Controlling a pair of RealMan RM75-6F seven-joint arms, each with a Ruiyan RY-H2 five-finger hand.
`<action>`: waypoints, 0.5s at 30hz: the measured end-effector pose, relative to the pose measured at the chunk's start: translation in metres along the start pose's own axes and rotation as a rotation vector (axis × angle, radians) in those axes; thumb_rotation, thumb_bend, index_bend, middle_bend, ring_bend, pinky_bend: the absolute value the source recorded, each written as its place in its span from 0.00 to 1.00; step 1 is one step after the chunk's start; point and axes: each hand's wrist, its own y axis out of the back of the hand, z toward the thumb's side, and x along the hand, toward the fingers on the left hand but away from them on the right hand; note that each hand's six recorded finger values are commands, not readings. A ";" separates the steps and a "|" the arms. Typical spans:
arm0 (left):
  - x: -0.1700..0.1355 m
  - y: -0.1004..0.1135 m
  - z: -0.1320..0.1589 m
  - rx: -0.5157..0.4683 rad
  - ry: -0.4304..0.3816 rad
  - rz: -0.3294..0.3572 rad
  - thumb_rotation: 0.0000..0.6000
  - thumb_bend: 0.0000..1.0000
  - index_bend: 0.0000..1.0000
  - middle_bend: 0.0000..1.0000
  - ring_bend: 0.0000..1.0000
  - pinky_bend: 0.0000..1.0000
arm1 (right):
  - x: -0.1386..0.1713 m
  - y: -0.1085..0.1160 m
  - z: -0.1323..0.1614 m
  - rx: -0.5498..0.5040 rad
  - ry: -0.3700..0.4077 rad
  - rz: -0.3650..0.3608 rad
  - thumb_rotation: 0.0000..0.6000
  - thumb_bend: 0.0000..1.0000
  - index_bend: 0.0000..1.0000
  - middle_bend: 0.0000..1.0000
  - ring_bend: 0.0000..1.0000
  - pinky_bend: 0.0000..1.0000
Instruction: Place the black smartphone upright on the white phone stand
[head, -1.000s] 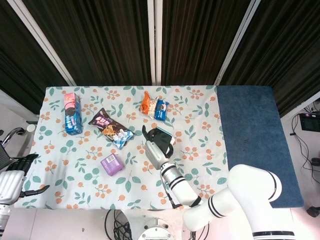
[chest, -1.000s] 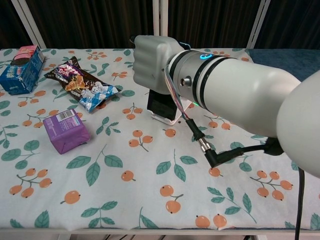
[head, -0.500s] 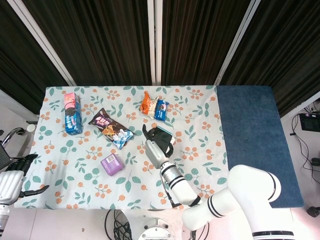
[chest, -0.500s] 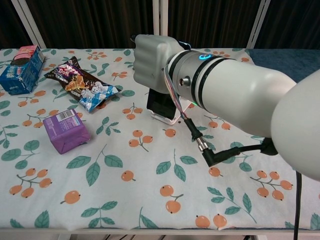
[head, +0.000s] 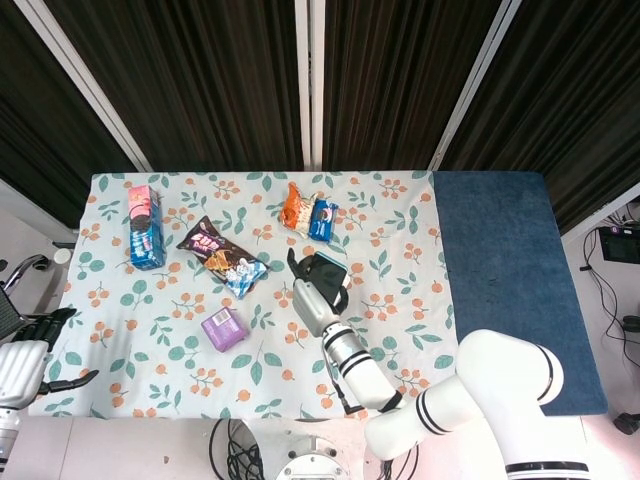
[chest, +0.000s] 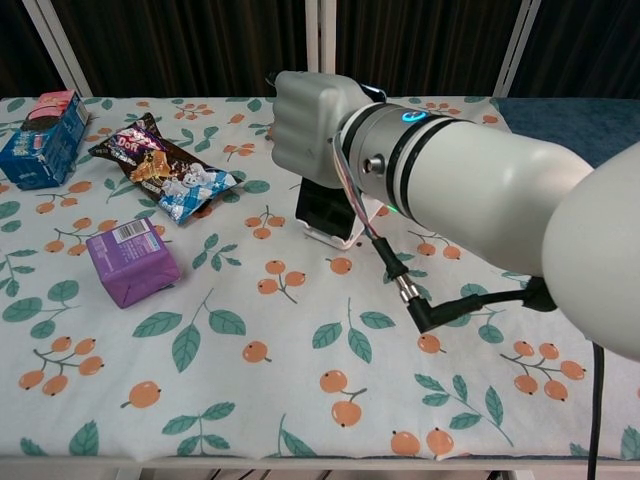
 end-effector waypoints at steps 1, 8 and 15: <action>0.000 0.000 0.000 0.000 0.001 -0.001 0.61 0.06 0.11 0.10 0.13 0.22 | 0.000 0.000 0.000 0.001 0.001 -0.001 1.00 0.28 0.63 0.44 0.46 0.00; 0.001 -0.001 -0.001 0.000 0.002 -0.003 0.61 0.06 0.11 0.10 0.13 0.22 | 0.000 0.002 -0.003 -0.004 -0.004 -0.015 1.00 0.28 0.63 0.44 0.46 0.00; 0.000 -0.001 -0.001 0.001 0.002 -0.003 0.61 0.06 0.11 0.10 0.13 0.22 | 0.003 -0.001 -0.001 -0.002 0.004 -0.011 1.00 0.28 0.63 0.44 0.46 0.00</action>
